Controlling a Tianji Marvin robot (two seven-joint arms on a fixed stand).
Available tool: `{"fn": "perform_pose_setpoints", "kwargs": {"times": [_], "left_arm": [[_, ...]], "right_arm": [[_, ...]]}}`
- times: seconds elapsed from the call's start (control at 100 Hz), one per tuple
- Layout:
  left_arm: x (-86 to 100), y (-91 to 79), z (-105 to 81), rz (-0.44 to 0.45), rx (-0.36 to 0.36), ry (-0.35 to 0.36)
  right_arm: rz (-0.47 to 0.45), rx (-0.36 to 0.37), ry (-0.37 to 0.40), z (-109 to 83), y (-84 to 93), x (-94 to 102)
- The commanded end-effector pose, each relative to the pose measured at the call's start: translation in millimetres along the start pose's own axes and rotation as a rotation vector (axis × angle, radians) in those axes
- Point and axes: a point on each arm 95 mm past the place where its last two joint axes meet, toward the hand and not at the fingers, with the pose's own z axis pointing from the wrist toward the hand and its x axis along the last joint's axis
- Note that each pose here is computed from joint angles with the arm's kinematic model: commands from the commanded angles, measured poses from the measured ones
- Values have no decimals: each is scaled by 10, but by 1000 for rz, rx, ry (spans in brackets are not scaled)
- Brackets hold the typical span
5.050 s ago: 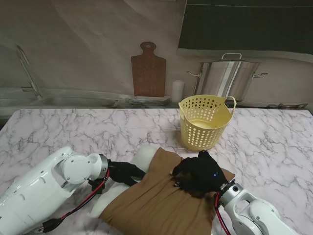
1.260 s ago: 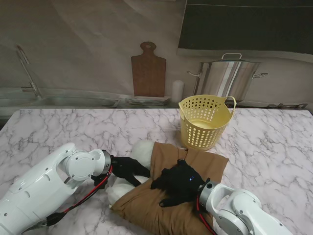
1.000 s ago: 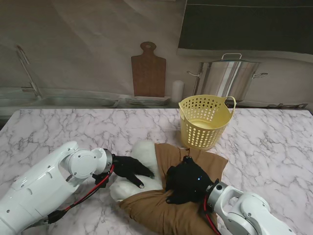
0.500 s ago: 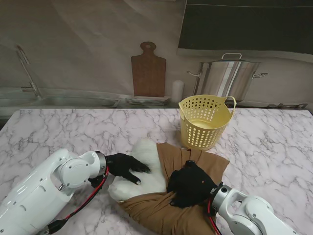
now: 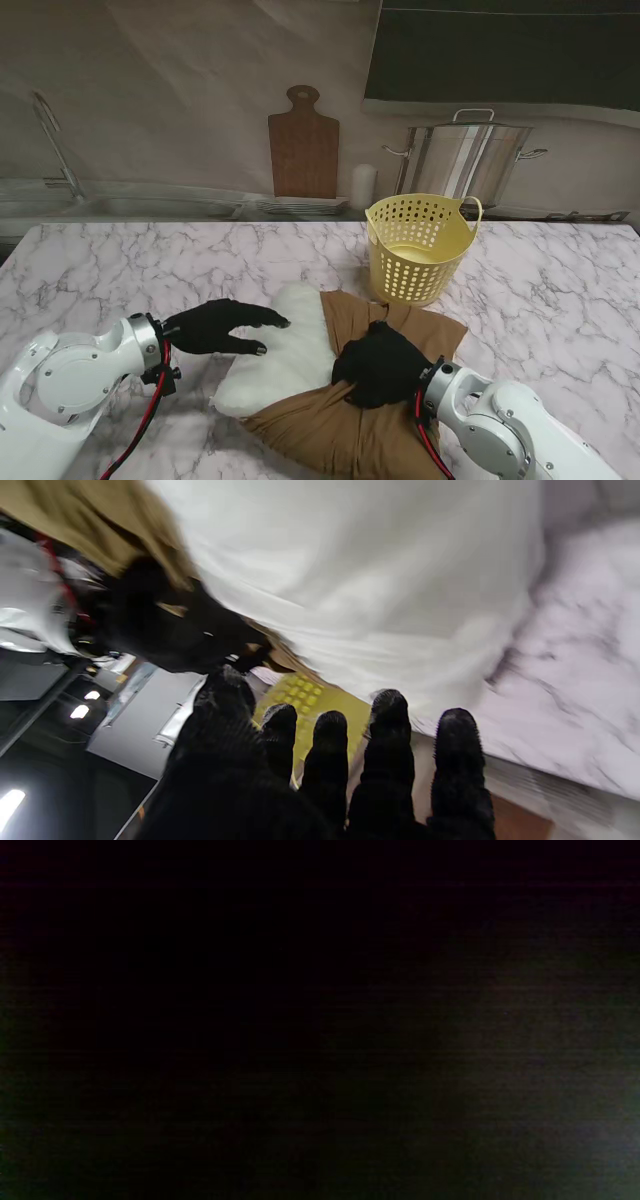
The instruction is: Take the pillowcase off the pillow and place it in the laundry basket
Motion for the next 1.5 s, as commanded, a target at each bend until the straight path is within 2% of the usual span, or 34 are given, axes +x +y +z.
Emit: {"fn": "perform_pose_setpoints", "kwargs": {"times": [0.0,0.1,0.22,0.4,0.56,0.7,0.83,0.94,1.09,1.21,1.36,1.49], "left_arm": [[-3,8,-48,90,-55,-37],[-4,17,-77,64,-53,-30],[-7,44,-37,49,-90,-19],[-45,103,175,51,-154,-28],[-85,217,397,17,-218,-26],[-139,334,574,3,-291,-45],[-207,448,667,15,-392,-79],[-278,537,689,31,-486,-124],[-359,612,656,73,-586,-184],[-401,639,597,80,-616,-213],[-447,657,525,89,-652,-241],[-481,670,487,88,-668,-261]], "right_arm": [[13,35,-22,-5,-123,-58],[16,34,-26,11,-115,-81],[17,35,-27,28,-105,-92],[19,30,-19,43,-102,-74],[21,17,-13,42,-97,-54],[23,3,-10,35,-104,-39],[22,-5,-12,1,-122,-27],[16,10,-19,-63,-140,-28],[2,66,-49,-204,-160,-63],[29,115,-99,-338,-158,-97],[-15,145,-180,-505,-148,-140],[-14,210,-266,-624,-173,-181]]}}
